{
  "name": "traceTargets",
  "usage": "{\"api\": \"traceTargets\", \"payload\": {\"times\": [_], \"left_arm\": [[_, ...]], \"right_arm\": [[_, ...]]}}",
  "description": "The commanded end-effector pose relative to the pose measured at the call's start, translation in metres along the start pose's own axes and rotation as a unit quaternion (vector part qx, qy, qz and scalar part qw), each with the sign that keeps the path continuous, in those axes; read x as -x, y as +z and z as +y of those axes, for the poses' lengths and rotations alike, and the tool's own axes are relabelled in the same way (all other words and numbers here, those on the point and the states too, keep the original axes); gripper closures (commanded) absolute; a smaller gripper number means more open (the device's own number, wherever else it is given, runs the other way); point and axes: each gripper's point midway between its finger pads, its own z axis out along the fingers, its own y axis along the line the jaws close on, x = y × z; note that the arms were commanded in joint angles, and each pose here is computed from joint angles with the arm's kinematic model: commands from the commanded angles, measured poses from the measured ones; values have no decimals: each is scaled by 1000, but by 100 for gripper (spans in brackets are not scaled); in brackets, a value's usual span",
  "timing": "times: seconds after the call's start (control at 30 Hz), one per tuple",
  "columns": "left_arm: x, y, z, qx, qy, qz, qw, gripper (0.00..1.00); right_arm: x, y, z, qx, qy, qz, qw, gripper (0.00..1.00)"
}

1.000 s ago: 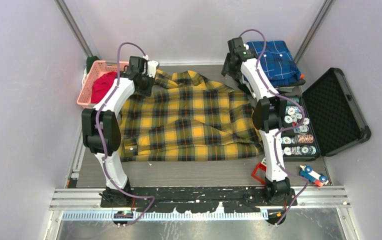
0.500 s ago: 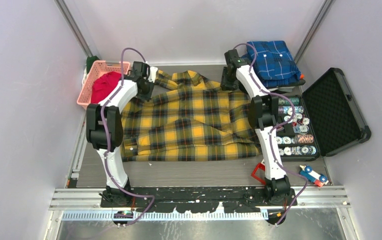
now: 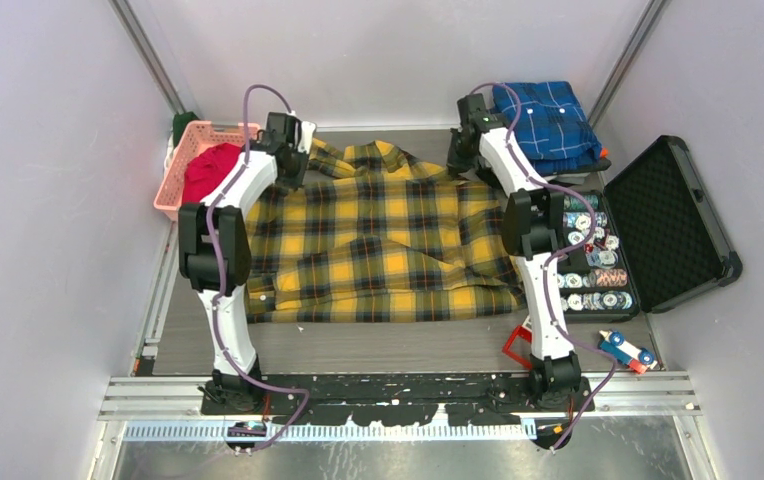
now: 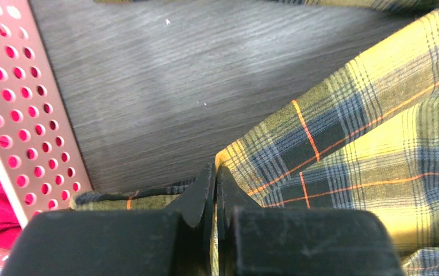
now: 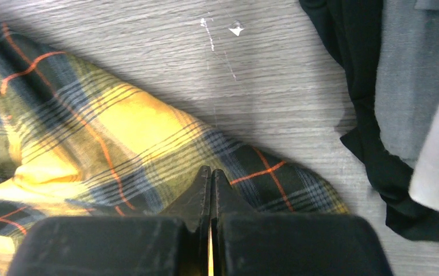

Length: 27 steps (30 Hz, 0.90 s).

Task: Fold and stack the mixed laundry pile
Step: Fold the shirt at the center of the board.

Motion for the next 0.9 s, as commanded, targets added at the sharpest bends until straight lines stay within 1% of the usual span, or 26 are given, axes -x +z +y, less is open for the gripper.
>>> {"api": "traceTargets", "payload": {"times": [0.0, 0.1, 0.13, 0.17, 0.2, 0.23, 0.33, 0.47, 0.7, 0.73, 0.77, 0.8, 0.87], "left_arm": [[30, -20, 9, 15, -7, -33, 999, 100], [28, -22, 8, 12, -8, -33, 999, 100], [26, -21, 7, 9, -9, -30, 999, 100], [24, -20, 5, 7, -9, -28, 1000, 100], [21, -19, 4, 4, -10, -26, 1000, 100], [19, -18, 3, 3, -10, -25, 1000, 100], [17, -17, 2, 3, -10, -28, 1000, 100], [18, -17, 0, 1, -12, -31, 999, 100], [17, -12, -3, -1, -11, -29, 1000, 100], [16, -10, -4, -1, -11, -28, 1000, 100], [16, -10, -4, -1, -12, -28, 1000, 100], [15, -9, -4, -1, -11, -26, 1000, 100], [16, -8, -4, -1, -12, -26, 1000, 100]], "right_arm": [[58, -74, 28, 41, -7, -104, 994, 99], [61, -71, 26, 36, -8, -112, 993, 99], [61, -66, 24, 32, -7, -111, 993, 85], [58, -59, 23, 30, -8, -105, 994, 63], [56, -52, 22, 29, -11, -100, 995, 48], [53, -42, 22, 29, -14, -93, 995, 44], [47, -24, 19, 28, -23, -80, 996, 40], [41, -3, 18, 30, -30, -73, 996, 39], [25, 17, 18, 34, -35, -51, 998, 41], [22, 18, 22, 37, -37, -47, 998, 42], [19, 18, 23, 39, -40, -44, 997, 46], [16, 19, 26, 41, -44, -40, 997, 53], [13, 19, 30, 42, -52, -38, 997, 71]]}}
